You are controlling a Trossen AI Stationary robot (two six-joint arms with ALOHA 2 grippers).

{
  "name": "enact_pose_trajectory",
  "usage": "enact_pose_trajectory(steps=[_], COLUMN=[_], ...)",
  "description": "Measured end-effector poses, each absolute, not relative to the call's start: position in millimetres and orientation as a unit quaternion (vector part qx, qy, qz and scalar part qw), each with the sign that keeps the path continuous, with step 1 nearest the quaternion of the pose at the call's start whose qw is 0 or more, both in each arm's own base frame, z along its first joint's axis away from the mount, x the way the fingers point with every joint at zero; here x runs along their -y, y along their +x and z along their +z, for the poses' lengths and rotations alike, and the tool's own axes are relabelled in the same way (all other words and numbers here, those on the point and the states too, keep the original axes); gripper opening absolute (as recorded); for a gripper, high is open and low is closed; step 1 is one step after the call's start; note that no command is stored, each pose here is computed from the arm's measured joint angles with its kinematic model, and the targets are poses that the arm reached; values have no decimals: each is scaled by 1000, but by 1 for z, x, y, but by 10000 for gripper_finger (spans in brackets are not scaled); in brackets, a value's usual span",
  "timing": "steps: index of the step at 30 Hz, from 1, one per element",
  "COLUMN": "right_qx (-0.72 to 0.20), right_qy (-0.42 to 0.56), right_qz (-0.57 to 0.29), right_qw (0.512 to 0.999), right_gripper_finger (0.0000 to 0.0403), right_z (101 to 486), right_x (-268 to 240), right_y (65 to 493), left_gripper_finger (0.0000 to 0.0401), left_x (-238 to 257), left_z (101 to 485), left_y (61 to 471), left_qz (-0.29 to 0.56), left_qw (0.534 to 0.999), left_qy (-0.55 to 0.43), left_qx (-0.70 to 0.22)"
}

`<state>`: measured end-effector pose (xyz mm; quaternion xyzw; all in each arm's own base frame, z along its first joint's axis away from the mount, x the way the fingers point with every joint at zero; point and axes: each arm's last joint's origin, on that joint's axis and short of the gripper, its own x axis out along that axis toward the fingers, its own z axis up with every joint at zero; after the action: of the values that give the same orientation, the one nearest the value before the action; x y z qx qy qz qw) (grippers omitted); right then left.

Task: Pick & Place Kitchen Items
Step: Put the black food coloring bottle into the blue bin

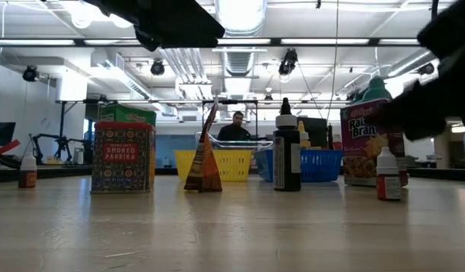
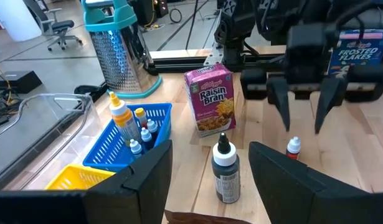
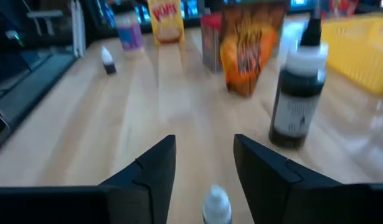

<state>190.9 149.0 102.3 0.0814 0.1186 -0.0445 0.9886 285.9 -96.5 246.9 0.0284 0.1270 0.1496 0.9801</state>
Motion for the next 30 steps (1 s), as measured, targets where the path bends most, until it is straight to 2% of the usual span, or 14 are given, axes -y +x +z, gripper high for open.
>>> enact_pose_trajectory(steps=[10, 25, 30], right_qx=[-52, -38, -31], right_qy=[97, 102, 112], right_qz=[-14, -7, -6], right_qw=[994, 994, 993], right_gripper_finger=[125, 13, 12], right_z=[159, 202, 211], right_x=[-143, -121, -114], right_y=[183, 160, 152], left_gripper_finger=[218, 218, 218], left_x=[99, 121, 133], left_z=[242, 242, 243], left_y=[284, 261, 247], left_qz=[131, 39, -7], left_qw=[979, 976, 971], left_qy=[38, 45, 20], left_qx=[-151, -207, -236])
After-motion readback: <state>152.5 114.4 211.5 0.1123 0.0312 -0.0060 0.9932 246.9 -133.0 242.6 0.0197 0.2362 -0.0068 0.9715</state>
